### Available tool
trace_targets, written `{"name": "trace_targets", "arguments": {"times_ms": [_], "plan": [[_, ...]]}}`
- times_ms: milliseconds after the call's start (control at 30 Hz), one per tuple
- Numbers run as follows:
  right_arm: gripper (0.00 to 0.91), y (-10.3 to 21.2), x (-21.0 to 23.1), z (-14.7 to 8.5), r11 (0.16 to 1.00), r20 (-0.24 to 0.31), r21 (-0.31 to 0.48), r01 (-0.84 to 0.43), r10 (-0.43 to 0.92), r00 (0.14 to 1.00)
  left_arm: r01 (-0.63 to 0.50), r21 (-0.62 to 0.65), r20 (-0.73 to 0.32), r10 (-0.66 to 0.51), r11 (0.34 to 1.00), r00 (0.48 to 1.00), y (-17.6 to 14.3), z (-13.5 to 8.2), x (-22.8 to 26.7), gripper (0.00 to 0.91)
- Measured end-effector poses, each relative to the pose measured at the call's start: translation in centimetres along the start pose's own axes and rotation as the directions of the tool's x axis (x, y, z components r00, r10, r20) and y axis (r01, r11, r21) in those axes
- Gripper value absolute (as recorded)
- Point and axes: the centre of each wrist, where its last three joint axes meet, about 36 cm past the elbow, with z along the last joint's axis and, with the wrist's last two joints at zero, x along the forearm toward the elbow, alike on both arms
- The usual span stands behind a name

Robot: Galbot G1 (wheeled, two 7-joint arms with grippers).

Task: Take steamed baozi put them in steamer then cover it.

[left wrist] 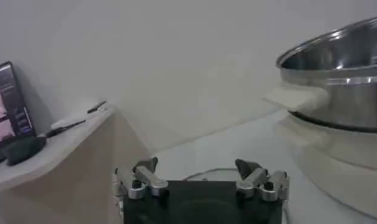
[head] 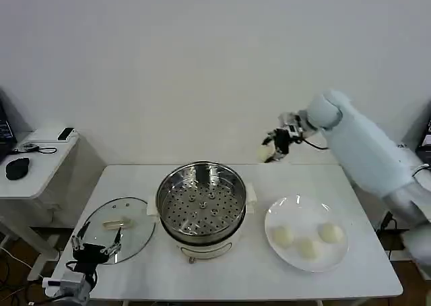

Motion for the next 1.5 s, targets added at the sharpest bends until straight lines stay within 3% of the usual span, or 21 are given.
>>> {"name": "trace_targets", "arguments": {"times_ms": [367,833,1133,1500], "plan": [[0.645,-3.4,-3.0,-7.5,0.927,0.078,0.372,0.046,-0.08,0.994,0.017,-0.008,-0.006,-0.017,1.0,1.0,0.4,0.0,0.7,0.907],[0.655,-2.1,-5.4,-15.3,0.642,0.034,0.763,0.072,-0.151,0.988,0.024,-0.014,-0.029,-0.025,1.0,0.999,0.2,0.4,1.5,0.907],[0.655,0.5,-8.0,-18.7,0.442,-0.039,0.889,0.115,-0.178,0.983,0.023,-0.021,-0.036,-0.024,1.0,0.999,0.0,0.4,2.0,0.907],[0.655,2.2,-10.8,-20.0,0.33,-0.09,0.933,0.145,-0.175,0.98,0.022,-0.02,-0.04,-0.023,1.0,0.999,-0.1,0.5,2.2,0.907]]}}
